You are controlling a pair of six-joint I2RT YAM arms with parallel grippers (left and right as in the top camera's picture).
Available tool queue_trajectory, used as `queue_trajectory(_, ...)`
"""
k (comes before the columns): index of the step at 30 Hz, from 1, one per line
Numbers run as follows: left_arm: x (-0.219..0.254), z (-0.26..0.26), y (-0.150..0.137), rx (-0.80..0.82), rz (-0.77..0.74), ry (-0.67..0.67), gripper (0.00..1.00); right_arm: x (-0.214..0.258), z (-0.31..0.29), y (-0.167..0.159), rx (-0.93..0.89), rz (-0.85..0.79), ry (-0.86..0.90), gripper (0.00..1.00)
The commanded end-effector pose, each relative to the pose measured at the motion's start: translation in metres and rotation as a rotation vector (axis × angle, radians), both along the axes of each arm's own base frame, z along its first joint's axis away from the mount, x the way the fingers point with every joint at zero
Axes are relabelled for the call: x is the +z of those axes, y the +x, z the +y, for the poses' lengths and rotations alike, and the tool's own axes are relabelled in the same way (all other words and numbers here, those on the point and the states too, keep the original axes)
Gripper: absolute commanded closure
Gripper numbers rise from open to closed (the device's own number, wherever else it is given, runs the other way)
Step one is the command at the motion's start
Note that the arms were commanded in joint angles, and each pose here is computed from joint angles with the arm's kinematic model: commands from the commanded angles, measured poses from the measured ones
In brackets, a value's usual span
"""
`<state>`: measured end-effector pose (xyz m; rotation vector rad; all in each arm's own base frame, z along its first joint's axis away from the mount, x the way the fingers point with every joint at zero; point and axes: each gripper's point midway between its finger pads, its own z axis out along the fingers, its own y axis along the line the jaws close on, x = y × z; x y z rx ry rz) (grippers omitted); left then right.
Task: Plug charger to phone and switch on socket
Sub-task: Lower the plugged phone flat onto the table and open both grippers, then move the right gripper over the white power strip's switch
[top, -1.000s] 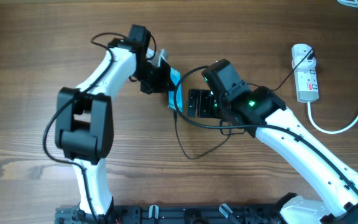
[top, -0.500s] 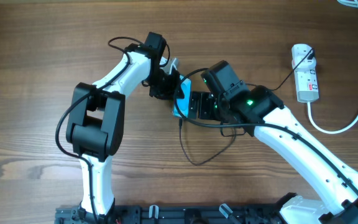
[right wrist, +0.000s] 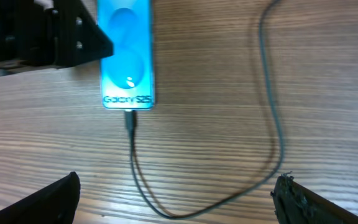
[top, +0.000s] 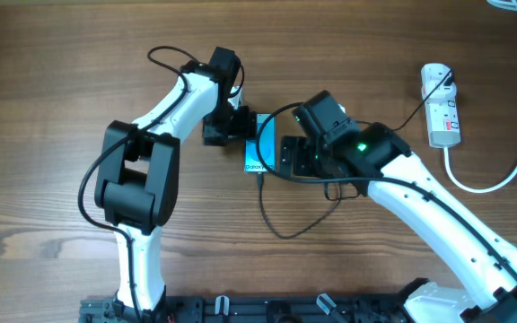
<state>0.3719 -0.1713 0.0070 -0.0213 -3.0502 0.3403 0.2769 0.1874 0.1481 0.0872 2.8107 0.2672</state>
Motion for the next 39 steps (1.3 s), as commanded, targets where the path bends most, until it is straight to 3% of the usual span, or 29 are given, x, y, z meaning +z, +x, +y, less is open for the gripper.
queue_trajectory(1, 0.037, 0.031, 0.016, 0.091, -0.098, 0.136, 0.00, 0.003, -0.025, 0.019, -0.095, -0.018, -0.035, 0.00)
queue_trajectory(5, 0.142, 0.035, 0.030, 0.171, -0.328, 0.060, 0.00, 0.017, -0.059, 0.035, -0.106, -0.057, -0.102, 0.00)
queue_trajectory(10, 0.262, 0.048, 0.009, 0.213, -0.626, -0.046, 0.00, 0.042, -0.171, 0.061, -0.431, -0.108, -0.249, 0.00)
queue_trajectory(15, 0.323, 0.058, -0.021, 0.226, -0.782, -0.111, 0.00, 0.053, -0.270, 0.085, -0.729, -0.206, -0.260, 0.00)
queue_trajectory(20, 0.344, 0.062, -0.034, 0.230, -0.838, -0.135, 0.00, 0.049, -0.340, 0.088, -0.909, -0.244, -0.325, 0.00)
queue_trajectory(25, 0.343, 0.061, -0.034, 0.230, -0.834, -0.134, 0.00, 0.009, -0.379, 0.110, -0.979, -0.224, -0.312, 0.00)
queue_trajectory(34, 0.343, 0.061, -0.034, 0.230, -0.835, -0.134, 0.00, -0.055, -0.388, 0.152, -0.799, -0.187, -0.311, 0.00)
queue_trajectory(39, 0.343, 0.061, -0.034, 0.230, -0.835, -0.134, 0.00, -0.078, -0.398, 0.151, -0.784, -0.153, -0.259, 0.00)
